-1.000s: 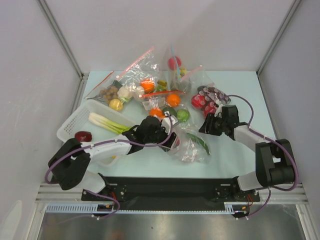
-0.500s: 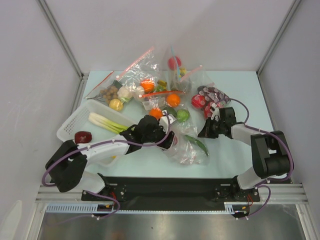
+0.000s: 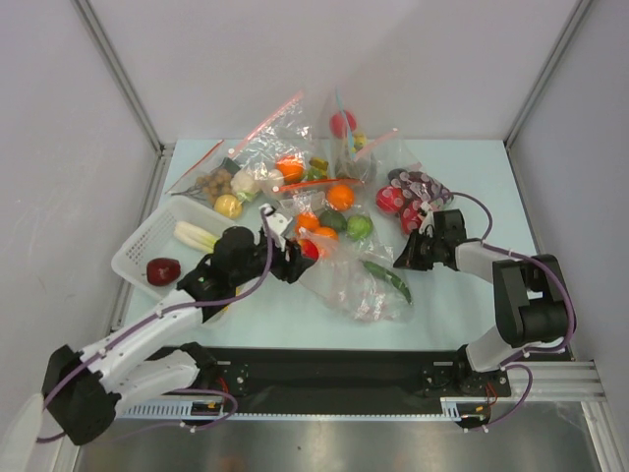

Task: Open the zip-top bag and remove the fake food

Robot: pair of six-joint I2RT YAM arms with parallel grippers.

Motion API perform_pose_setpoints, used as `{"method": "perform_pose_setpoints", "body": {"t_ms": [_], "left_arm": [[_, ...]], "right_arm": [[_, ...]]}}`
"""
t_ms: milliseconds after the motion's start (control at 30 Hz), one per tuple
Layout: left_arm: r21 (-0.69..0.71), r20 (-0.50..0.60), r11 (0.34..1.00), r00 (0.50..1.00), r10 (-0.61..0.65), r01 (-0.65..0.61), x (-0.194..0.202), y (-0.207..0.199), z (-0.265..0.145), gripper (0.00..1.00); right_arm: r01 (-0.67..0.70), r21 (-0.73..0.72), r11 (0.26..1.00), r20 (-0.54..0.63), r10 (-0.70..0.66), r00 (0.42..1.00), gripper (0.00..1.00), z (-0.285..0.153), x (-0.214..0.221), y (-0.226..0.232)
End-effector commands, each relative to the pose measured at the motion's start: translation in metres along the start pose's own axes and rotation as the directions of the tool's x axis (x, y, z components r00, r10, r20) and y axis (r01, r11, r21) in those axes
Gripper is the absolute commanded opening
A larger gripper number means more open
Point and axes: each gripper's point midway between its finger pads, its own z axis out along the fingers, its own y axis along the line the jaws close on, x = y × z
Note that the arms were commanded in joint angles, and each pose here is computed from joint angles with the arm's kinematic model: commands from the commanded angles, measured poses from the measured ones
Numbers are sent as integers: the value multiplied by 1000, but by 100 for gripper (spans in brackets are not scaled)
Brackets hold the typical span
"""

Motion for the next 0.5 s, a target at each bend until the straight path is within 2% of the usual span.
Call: {"method": "perform_pose_setpoints", "body": {"t_ms": [0,67,167,200,300,333,400,433,467], "left_arm": [[-17,76,999,996,-37,38,-17,3,-20,65],[-51,94,997,994,-46,51,-24,11,-29,65],[-207,128,972,988,-81,107,-31,43,-43,65],[-314,144,940,985,-93,135,-32,65,-50,66],[-518,193,811,960,-201,274,-20,116,-75,73],[-625,220,714,948,-229,317,-6,144,-93,73],[-674,314,621,916,-250,400,-2,161,-117,74],[-721,361,535,897,-254,441,11,176,-132,76],[-725,405,505,882,-239,469,11,179,-143,80]], "right_arm": [[2,22,1000,38,-3,999,0,0,-16,-3],[4,25,1000,40,-5,999,0,0,-16,-2],[8,24,1000,48,-9,999,0,-2,-18,-1],[9,23,1000,46,-10,999,0,-3,-17,-1],[10,19,1000,50,-11,999,0,-4,-18,0],[11,20,1000,50,-12,999,0,-4,-18,0],[16,17,1000,52,-16,999,0,-6,-17,1],[14,16,1000,51,-15,999,0,-6,-17,1],[13,15,1000,53,-14,999,0,-6,-17,1]]}}
